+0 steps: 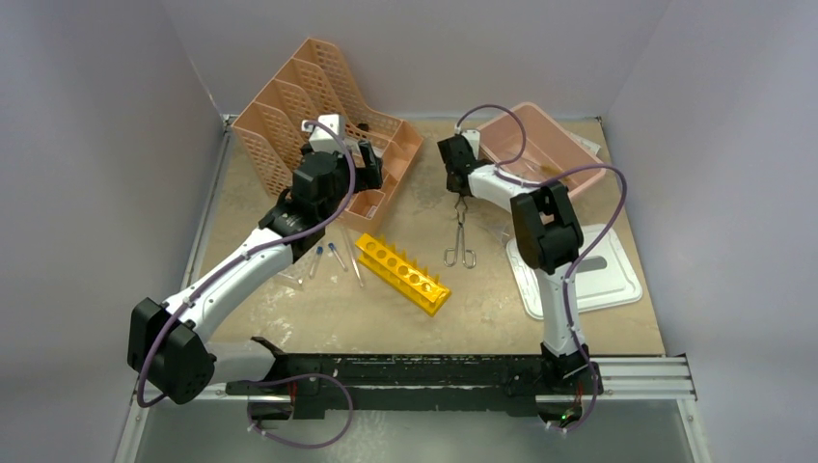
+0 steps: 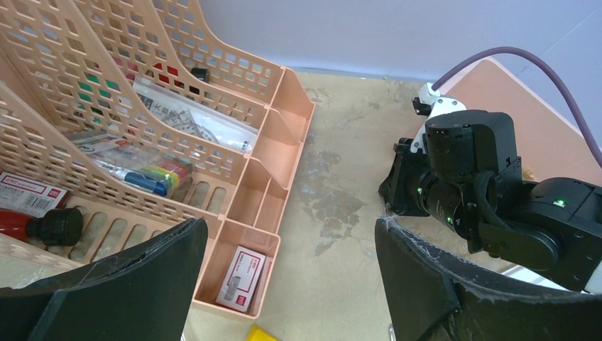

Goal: Organize the chemistry lab equipment

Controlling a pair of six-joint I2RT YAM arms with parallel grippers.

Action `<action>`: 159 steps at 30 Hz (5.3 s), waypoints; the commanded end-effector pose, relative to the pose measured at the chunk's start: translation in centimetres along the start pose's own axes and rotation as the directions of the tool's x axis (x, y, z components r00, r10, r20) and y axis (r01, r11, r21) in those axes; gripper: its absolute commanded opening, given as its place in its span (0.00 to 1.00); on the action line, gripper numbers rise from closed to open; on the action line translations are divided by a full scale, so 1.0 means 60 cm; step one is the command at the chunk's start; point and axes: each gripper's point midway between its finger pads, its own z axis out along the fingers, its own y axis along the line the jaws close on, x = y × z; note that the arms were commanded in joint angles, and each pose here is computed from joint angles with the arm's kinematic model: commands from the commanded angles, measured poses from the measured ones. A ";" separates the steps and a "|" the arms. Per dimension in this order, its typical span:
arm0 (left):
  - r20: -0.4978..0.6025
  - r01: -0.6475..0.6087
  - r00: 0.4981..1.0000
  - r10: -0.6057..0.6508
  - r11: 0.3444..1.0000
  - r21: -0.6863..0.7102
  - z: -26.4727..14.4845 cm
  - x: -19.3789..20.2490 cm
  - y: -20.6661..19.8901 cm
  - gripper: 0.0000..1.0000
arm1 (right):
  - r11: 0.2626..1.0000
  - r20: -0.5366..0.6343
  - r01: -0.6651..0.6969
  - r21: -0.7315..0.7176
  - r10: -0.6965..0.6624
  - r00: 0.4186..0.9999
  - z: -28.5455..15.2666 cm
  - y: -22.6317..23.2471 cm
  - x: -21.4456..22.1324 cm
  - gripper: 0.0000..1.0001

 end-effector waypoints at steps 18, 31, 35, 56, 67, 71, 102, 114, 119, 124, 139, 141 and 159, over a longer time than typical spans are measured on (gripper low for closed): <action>-0.040 0.096 0.995 -0.089 0.968 0.231 0.035 0.011 -0.088 0.87 | 0.966 0.136 0.058 -0.250 -0.024 0.990 -0.131 0.030 -0.109 0.00; -0.210 0.203 0.971 -0.118 0.871 0.448 0.128 0.157 -0.231 0.84 | 0.924 0.198 0.004 -0.383 0.078 0.977 -0.202 0.014 -0.185 0.00; -0.247 0.234 0.961 -0.122 0.834 0.500 0.145 0.188 -0.259 0.82 | 0.903 0.184 -0.032 -0.429 0.122 0.975 -0.216 0.010 -0.191 0.00; -0.304 0.370 0.924 -0.231 0.743 0.558 0.184 0.204 -0.312 0.25 | 0.781 0.117 -0.091 -0.618 0.206 0.971 -0.280 0.022 -0.192 0.00; -0.258 0.346 0.937 -0.235 0.720 0.602 0.143 0.131 -0.318 0.00 | 0.768 0.151 -0.061 -0.637 0.202 0.968 -0.336 -0.007 -0.212 0.39; -0.230 0.343 0.939 -0.256 0.763 0.548 0.143 0.101 -0.290 0.00 | 0.733 0.251 0.058 -0.678 0.157 0.955 -0.378 -0.011 -0.210 0.65; -0.185 0.440 0.898 -0.399 0.813 0.380 0.174 0.029 -0.247 0.00 | 0.581 0.140 0.191 -0.791 -0.132 0.981 -0.318 0.074 -0.074 0.07; -0.149 0.362 0.932 -0.330 0.838 0.408 0.147 -0.032 -0.219 0.70 | 0.601 0.325 0.344 -0.721 -0.145 0.935 -0.359 0.050 -0.161 0.00; -0.097 0.303 0.951 -0.294 0.822 0.483 0.102 -0.091 -0.200 0.73 | 0.655 0.413 0.394 -0.645 -0.134 0.901 -0.372 -0.003 -0.242 0.00; -0.061 0.184 0.983 -0.175 0.880 0.439 0.062 -0.100 -0.167 0.73 | 0.738 0.503 0.453 -0.500 -0.179 0.845 -0.372 -0.098 -0.313 0.00; -0.152 0.088 0.988 -0.040 0.943 0.321 0.038 -0.025 -0.106 0.73 | 0.765 0.245 0.585 -0.271 -0.533 0.810 -0.169 -0.310 -0.269 0.00; -0.155 0.093 0.987 -0.043 0.940 0.327 0.037 -0.035 -0.112 0.73 | 0.747 0.213 0.599 -0.289 -0.560 0.801 -0.143 -0.317 -0.252 0.00; -0.212 0.162 0.972 -0.097 0.935 0.314 0.065 -0.025 -0.126 0.73 | 0.691 0.050 0.611 -0.386 -0.646 0.762 0.002 -0.322 -0.166 0.00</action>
